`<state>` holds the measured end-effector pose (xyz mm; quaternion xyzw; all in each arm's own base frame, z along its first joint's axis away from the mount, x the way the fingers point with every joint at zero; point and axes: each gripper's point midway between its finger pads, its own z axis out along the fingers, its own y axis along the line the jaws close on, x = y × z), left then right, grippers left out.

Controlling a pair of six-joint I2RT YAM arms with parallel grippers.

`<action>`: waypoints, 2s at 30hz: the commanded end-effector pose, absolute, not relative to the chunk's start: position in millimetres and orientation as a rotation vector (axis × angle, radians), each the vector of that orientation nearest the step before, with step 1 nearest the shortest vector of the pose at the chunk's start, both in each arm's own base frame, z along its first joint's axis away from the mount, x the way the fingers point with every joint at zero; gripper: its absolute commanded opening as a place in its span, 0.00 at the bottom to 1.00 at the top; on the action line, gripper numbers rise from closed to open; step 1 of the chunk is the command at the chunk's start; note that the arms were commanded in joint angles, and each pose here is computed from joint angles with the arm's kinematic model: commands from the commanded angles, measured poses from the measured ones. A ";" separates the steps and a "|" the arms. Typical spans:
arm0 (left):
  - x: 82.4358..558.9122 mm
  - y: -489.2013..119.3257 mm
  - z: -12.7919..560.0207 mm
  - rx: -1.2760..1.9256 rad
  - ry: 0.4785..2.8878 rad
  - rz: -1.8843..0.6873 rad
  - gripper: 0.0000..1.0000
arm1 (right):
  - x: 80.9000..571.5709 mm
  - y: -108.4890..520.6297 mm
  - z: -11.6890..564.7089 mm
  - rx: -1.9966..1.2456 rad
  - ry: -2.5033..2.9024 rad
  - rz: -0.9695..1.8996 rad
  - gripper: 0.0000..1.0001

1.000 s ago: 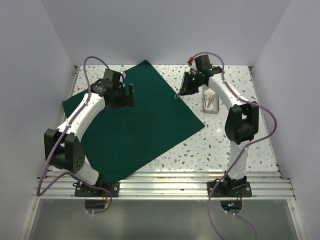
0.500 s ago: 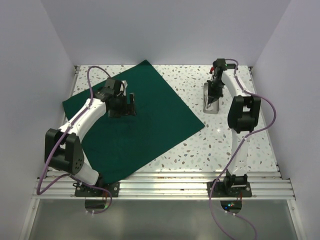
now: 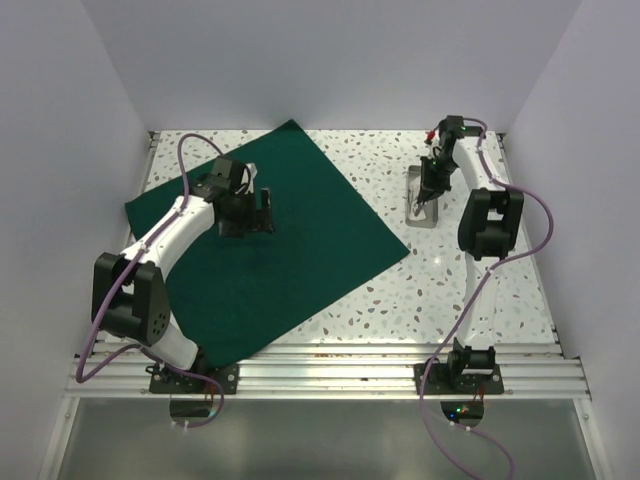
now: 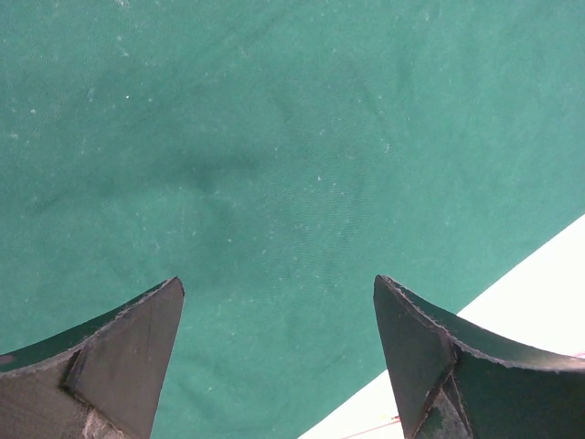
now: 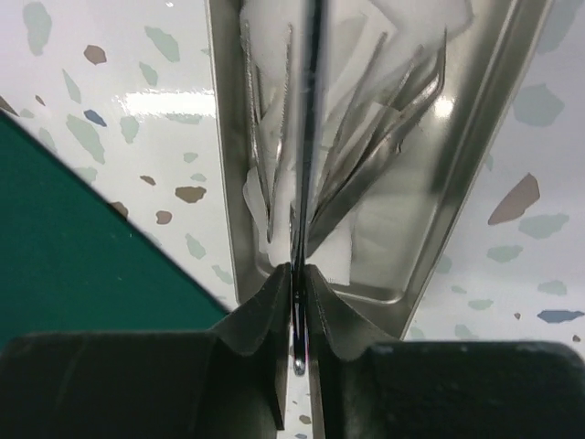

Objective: Prepare the surgical pack

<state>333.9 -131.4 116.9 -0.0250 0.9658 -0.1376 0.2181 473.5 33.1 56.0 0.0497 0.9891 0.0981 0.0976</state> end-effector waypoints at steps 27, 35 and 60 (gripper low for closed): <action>333.8 -137.0 121.3 -0.065 2.661 -0.443 0.87 | 492.0 -13.1 93.7 0.258 2.771 0.014 0.43; 329.6 -136.6 118.1 -0.069 2.669 -0.446 0.86 | 486.5 -22.3 77.8 0.295 2.809 -0.009 0.40; 313.2 -127.6 115.6 -0.095 2.692 -0.406 0.86 | 501.4 -33.9 79.9 0.322 2.766 -0.058 0.34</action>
